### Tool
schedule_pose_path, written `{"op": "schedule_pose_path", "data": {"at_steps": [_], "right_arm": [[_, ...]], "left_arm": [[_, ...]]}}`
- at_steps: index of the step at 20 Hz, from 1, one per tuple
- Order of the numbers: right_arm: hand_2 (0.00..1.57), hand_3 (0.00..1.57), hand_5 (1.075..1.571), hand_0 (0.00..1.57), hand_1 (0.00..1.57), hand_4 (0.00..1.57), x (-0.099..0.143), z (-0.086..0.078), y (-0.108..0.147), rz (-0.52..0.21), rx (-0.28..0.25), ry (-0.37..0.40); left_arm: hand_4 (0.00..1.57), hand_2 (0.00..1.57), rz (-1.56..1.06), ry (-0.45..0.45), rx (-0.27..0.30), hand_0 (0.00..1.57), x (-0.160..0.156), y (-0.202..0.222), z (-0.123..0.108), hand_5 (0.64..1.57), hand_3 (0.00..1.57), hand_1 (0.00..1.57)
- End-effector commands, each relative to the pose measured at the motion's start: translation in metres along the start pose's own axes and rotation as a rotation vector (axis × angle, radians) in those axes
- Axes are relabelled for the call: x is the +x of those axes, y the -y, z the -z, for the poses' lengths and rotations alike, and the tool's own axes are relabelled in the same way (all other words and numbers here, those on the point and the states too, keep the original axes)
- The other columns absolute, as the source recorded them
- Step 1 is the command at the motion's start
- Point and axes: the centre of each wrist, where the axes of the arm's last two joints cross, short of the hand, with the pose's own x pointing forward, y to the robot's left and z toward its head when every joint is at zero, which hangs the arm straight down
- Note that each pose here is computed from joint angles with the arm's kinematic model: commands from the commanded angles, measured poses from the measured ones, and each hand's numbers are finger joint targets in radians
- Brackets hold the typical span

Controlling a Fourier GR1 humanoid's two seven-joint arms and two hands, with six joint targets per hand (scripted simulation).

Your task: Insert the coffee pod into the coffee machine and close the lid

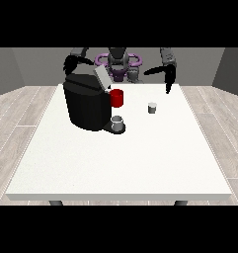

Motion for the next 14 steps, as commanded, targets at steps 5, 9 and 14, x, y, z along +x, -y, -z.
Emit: {"op": "schedule_pose_path", "data": {"at_steps": [5,9,14], "right_arm": [[0.0,0.0,1.571,0.0,0.0,0.12,0.007,-0.003,-0.013,0.004,0.042,0.041],[0.0,0.0,1.571,0.0,0.0,0.28,0.017,0.023,0.0,0.033,0.02,0.06],[0.0,0.0,1.571,0.0,0.0,0.35,0.008,0.033,-0.003,0.009,0.014,0.01]], "left_arm": [[0.0,0.0,0.052,-0.109,0.026,0.0,-0.025,-0.015,0.022,1.571,0.0,0.0],[0.0,0.0,0.095,-0.09,0.022,0.0,-0.021,-0.019,0.037,1.571,0.0,0.0],[0.0,0.0,0.175,-0.137,-0.046,0.0,-0.016,0.007,0.049,1.571,0.0,0.0]]}}
